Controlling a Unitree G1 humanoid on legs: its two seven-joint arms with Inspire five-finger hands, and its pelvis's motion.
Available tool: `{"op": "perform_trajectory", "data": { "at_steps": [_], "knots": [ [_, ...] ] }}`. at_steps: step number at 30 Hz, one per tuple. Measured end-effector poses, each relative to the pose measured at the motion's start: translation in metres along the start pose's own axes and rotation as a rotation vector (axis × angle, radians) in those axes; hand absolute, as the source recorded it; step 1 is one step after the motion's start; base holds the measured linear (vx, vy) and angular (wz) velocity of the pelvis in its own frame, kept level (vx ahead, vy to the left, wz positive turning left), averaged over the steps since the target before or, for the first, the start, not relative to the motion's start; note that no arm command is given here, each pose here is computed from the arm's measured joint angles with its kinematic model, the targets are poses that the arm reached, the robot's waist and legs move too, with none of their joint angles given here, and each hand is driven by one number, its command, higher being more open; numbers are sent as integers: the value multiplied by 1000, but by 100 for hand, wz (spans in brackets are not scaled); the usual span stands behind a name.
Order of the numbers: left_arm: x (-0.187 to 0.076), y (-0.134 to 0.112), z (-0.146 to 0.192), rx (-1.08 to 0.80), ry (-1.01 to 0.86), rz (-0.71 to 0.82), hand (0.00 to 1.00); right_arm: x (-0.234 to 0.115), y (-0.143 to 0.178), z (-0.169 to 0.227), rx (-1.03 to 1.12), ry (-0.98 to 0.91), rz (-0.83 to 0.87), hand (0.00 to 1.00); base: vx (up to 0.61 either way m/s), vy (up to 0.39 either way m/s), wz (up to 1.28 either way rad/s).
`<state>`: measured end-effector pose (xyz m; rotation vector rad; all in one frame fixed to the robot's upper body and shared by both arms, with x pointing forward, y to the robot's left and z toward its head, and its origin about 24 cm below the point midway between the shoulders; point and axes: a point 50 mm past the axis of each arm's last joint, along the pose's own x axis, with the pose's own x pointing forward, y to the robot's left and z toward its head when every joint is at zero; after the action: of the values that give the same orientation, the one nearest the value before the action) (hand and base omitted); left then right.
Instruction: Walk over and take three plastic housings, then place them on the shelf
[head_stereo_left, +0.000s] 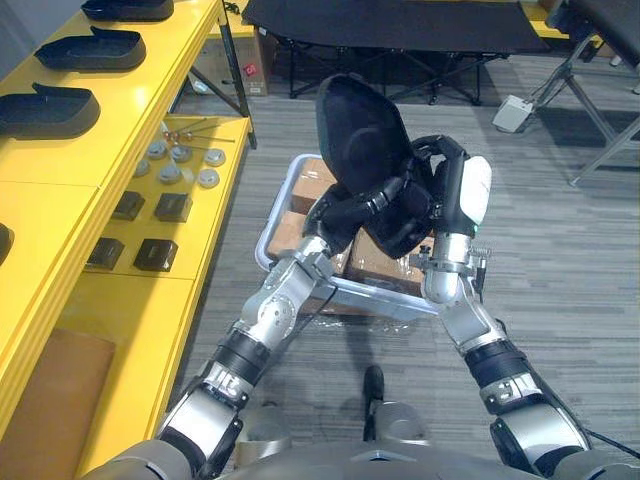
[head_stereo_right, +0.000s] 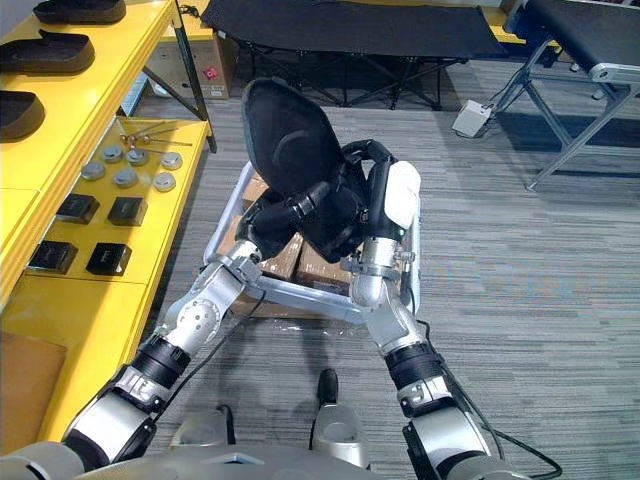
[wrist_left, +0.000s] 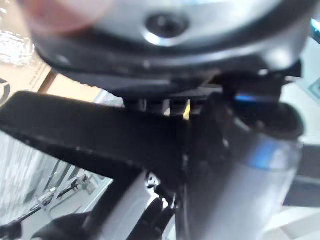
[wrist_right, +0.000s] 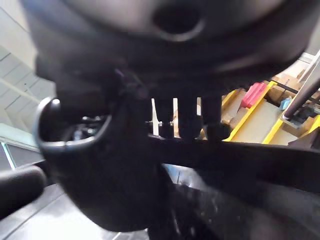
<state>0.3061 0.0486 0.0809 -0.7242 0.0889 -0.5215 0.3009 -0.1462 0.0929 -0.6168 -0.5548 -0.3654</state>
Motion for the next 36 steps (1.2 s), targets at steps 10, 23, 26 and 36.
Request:
{"op": "perform_trajectory", "data": {
  "at_steps": [10,23,26,36],
  "knots": [
    [-14,6,14,91,-133,96,0,-23,-1,17,198,-14,-45,0,-2,6,-1],
    [-27,-3,51,359,-353,163,0,-38,-12,28,302,-41,55,100,5,3,-3],
    [-33,-10,72,477,-511,187,0,-45,-12,30,360,-35,164,100,19,0,-2],
    [-56,-35,104,592,-778,-26,0,-34,-39,25,405,-59,191,100,-12,10,-4]
  ]
}}
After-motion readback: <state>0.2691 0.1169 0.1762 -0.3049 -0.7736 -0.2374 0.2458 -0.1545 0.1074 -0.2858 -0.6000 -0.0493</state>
